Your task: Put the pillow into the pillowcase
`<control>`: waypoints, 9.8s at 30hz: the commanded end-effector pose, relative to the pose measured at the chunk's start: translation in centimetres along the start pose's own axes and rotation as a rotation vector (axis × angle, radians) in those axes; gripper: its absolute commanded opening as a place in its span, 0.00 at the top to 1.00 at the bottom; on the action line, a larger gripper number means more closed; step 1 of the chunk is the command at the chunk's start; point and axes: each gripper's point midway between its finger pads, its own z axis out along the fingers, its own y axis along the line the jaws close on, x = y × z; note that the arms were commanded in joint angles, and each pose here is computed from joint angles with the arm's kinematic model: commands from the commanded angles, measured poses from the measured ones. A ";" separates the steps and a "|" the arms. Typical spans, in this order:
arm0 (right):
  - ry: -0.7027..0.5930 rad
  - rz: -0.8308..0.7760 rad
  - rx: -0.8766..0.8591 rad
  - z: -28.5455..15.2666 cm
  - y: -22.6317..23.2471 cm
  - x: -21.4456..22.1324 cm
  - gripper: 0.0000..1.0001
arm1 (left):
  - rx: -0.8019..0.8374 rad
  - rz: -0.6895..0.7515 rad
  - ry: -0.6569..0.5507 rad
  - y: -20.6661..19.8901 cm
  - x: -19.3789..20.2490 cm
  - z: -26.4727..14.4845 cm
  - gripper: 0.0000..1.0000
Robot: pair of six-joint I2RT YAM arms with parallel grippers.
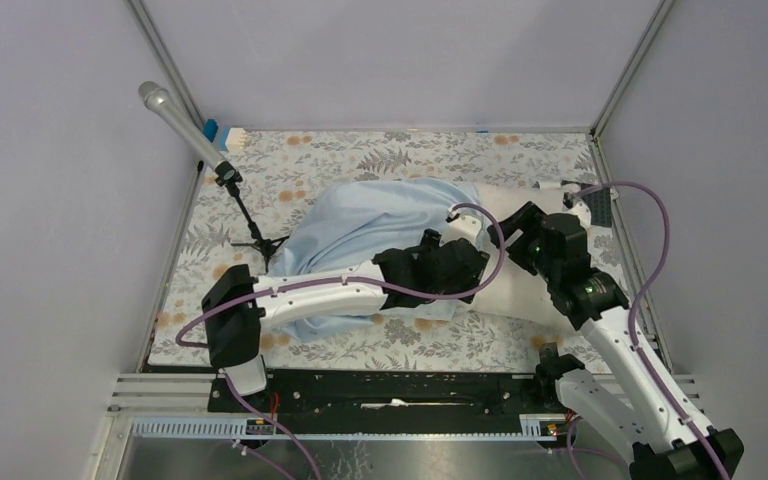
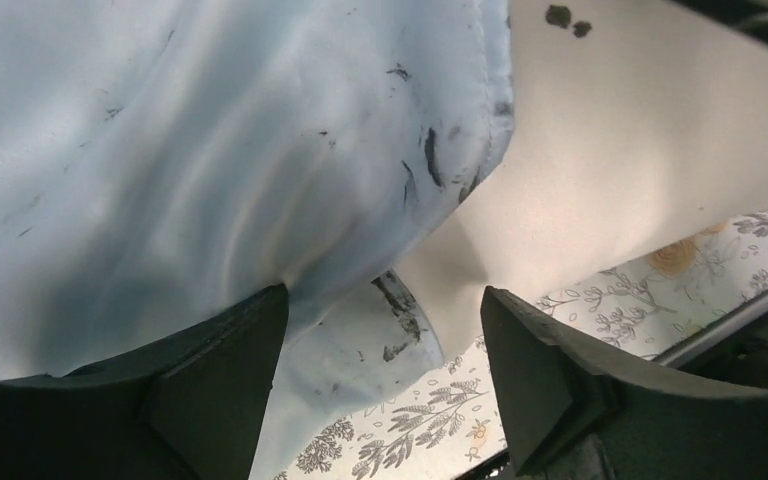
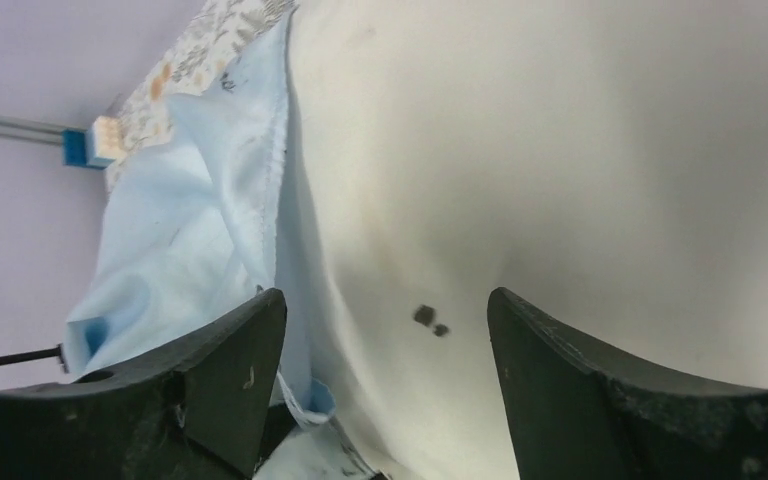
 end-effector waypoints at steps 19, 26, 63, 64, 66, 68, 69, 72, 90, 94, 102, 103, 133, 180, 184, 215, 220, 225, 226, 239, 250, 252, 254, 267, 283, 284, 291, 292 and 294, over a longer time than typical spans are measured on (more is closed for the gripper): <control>0.144 -0.202 0.231 1.5 -7.4 4.5 0.88 | 0.008 -0.008 -0.040 -2.2 1.9 -4.3 0.30; 0.141 -0.208 0.190 0.4 -5.4 3.2 1.00 | -0.124 0.030 -0.077 -0.4 2.2 -2.2 0.23; 0.126 -0.197 0.148 -0.2 -3.7 2.2 1.00 | -0.006 0.092 0.010 -3.4 1.7 -2.3 0.45; 0.124 -0.195 0.148 -0.2 -3.7 2.2 1.00 | -0.028 0.096 0.016 -3.0 2.2 -1.8 0.41; 0.125 -0.193 0.143 -0.2 -3.6 2.2 1.00 | -0.101 0.107 0.020 -1.8 2.8 -0.9 0.35; 0.127 -0.195 0.144 -0.3 -3.6 2.2 1.00 | -0.172 0.129 0.017 -0.6 3.1 -0.1 0.32; 0.127 -0.194 0.145 -0.3 -3.7 2.2 1.00 | -0.197 0.135 0.015 -0.2 3.1 0.3 0.32; 0.133 -0.196 0.150 -0.3 -3.9 2.4 1.00 | -0.233 0.153 0.001 0.3 2.8 0.9 0.37; 0.125 -0.204 0.148 -0.1 -3.7 2.1 1.00 | 0.108 0.099 -0.028 -5.8 -2.1 -5.6 0.92; 0.121 -0.199 0.135 -0.2 -3.2 1.9 1.00 | 0.194 0.088 -0.035 -7.2 -2.8 -6.8 0.91; 0.010 -0.124 -0.041 -3.8 2.3 -1.9 1.00 | 0.556 0.007 -0.192 -13.1 -13.4 -10.1 1.00; -0.012 -0.116 -0.075 -4.6 3.4 -2.8 1.00 | 0.593 -0.017 -0.210 -13.4 -15.2 -10.3 1.00; -0.091 -0.490 -0.572 -9.7 23.4 -6.5 1.00 | 0.721 -0.513 -0.295 1.3 -16.0 -8.4 0.70; -0.348 -0.548 -0.639 -17.4 29.3 -13.7 1.00 | 0.544 -0.628 -0.394 2.4 -22.7 -8.9 1.00; -0.432 -0.593 -0.686 -19.6 32.6 -16.7 1.00 | 0.638 -0.608 -0.460 -0.1 -27.7 -9.4 1.00; 0.012 -0.472 -0.543 -6.1 22.6 0.5 1.00 | 0.270 -0.893 -0.214 16.1 -5.0 -1.9 0.56; 0.030 -0.466 -0.546 -6.1 22.3 1.1 1.00 | 0.231 -0.920 -0.246 16.9 -6.2 -1.7 0.33; 0.050 -0.460 -0.548 -5.9 22.0 1.7 1.00 | 0.230 -0.951 -0.264 17.1 -6.6 -1.3 0.27; 0.052 -0.461 -0.546 -5.8 21.9 1.7 1.00 | 0.252 -0.954 -0.270 16.8 -6.9 -1.4 0.27; 0.063 -0.466 -0.547 -5.8 21.7 2.1 1.00 | 0.110 -1.003 -0.239 19.2 -5.8 1.3 0.26; 0.213 -0.499 -0.642 -8.0 20.9 5.5 1.00 | 0.143 -0.981 -0.257 18.9 -8.9 3.7 1.00; 0.257 -0.513 -0.694 -8.9 21.1 6.7 1.00 | 0.094 -0.954 -0.319 20.0 -10.2 2.5 1.00; 0.314 -0.535 -0.759 -9.8 21.7 8.0 1.00 | 0.074 -0.931 -0.386 20.7 -11.9 1.1 1.00; 0.458 -0.639 -1.020 -12.9 25.5 10.1 0.52 | 0.068 -0.780 -0.524 21.1 -16.5 -2.8 1.00; -0.130 -0.625 -1.224 -24.5 32.8 -4.7 0.03 | 0.048 -0.755 -0.495 21.6 -14.8 -1.7 1.00; -0.178 -0.603 -1.162 -23.8 32.6 -5.9 0.02 | 0.046 -0.751 -0.496 21.6 -14.8 -1.7 1.00; -0.431 -0.480 -0.350 -12.4 25.5 -15.5 0.00 | 0.033 -0.747 -0.489 22.0 -14.4 -1.5 1.00; -0.405 -0.434 -0.331 -11.1 24.4 -16.4 0.00 | 0.030 -0.748 -0.488 22.1 -14.3 -1.4 1.00; -0.340 -0.349 -0.328 -8.5 22.7 -17.8 0.02 | 0.034 -0.751 -0.484 22.0 -14.2 -1.2 1.00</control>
